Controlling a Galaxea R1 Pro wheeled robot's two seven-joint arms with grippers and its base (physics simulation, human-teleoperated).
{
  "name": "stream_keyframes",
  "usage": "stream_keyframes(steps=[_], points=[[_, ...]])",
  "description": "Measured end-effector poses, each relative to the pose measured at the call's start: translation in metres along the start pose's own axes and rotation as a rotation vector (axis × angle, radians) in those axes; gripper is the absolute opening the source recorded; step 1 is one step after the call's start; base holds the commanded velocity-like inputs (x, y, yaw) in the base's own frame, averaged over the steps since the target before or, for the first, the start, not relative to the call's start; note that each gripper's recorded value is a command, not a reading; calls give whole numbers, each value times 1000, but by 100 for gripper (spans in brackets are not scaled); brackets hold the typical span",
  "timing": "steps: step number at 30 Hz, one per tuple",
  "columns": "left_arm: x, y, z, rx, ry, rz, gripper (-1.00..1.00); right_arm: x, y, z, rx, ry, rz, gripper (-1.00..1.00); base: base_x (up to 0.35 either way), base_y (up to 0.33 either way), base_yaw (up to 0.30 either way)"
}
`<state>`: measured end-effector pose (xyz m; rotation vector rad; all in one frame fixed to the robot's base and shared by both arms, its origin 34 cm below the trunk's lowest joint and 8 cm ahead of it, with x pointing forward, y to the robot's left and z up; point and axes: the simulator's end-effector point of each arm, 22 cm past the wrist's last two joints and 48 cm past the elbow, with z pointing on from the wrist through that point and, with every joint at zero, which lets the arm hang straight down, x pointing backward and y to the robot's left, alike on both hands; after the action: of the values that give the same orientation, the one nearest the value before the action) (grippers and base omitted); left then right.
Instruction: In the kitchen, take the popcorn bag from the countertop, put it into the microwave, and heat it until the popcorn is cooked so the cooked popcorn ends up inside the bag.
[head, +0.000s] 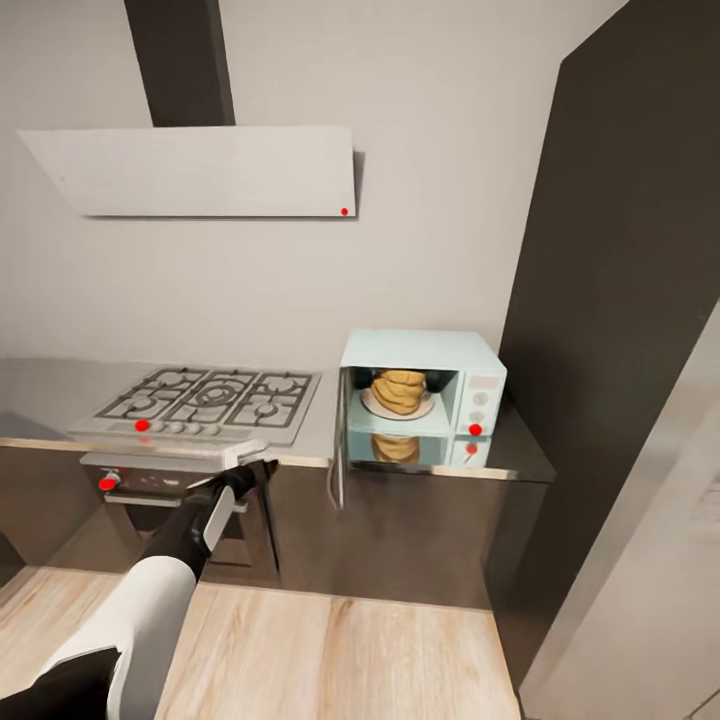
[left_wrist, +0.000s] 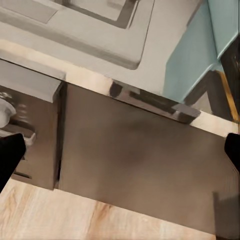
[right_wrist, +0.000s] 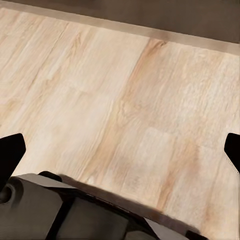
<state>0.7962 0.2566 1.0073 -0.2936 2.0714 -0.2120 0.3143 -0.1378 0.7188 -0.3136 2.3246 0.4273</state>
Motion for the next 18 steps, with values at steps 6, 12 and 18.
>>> stream_keyframes(steps=[6,12,18], points=[[0,0,1,1,0,2,100,12,6,0,-13,28,-5,100,162,-85,-75],[-1,-3,1,5,-1,6,100,12,8,0,-16,30,-4,100,7,-3,-273],[0,-11,1,15,0,3,100,13,8,0,-16,31,-4,100,0,0,-287]])
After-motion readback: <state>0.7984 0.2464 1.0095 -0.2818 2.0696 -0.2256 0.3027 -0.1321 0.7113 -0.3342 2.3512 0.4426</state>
